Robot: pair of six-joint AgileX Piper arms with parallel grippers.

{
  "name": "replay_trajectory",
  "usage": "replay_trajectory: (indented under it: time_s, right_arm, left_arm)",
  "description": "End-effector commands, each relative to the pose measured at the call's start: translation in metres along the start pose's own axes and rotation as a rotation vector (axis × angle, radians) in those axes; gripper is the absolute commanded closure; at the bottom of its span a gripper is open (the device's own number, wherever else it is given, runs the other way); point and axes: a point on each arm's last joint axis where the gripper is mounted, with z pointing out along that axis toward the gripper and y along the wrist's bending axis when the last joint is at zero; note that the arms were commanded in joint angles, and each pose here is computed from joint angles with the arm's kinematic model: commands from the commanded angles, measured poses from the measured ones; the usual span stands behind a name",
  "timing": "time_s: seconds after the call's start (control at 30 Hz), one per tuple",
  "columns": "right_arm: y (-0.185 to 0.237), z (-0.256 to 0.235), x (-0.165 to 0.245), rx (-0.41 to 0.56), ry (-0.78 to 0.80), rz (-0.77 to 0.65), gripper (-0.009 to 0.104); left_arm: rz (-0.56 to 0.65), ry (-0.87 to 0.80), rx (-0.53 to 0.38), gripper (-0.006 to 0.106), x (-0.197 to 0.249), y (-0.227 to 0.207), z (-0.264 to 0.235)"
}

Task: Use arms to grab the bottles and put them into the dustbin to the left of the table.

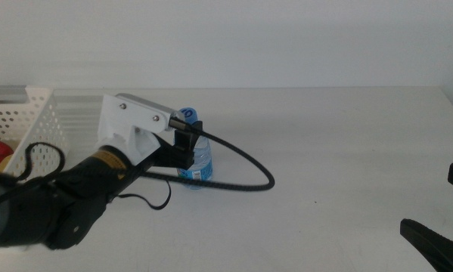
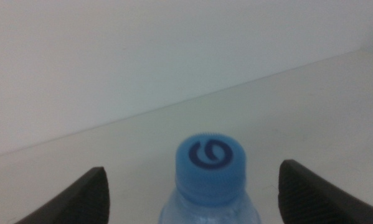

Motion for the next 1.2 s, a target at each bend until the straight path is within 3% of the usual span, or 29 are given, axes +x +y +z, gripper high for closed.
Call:
replay_trajectory:
  time_s: [0.0,0.4,0.8,0.97,1.17]
  right_arm:
    - [-0.003,0.0,-0.015,0.022,-0.095,-0.016,0.028]
    - [-0.003,0.0,-0.015,0.022,-0.095,-0.016,0.028]
    - [-0.003,0.0,-0.015,0.022,-0.095,-0.016,0.028]
    - [-0.003,0.0,-0.015,0.022,-0.095,-0.016,0.028]
    - [-0.003,0.0,-0.015,0.022,-0.094,-0.016,0.028]
  left_arm:
    - [-0.016,-0.139,0.017,0.013,-0.024,0.0,0.007]
    - [-0.048,-0.129,0.048,0.013,0.004,0.0,0.038]
    - [-0.083,-0.169,0.012,0.015,0.031,0.005,0.048]
    - [-0.07,-0.168,0.011,0.037,0.033,0.005,0.049]
    - [-0.168,-0.158,0.054,0.093,0.034,0.002,0.048]
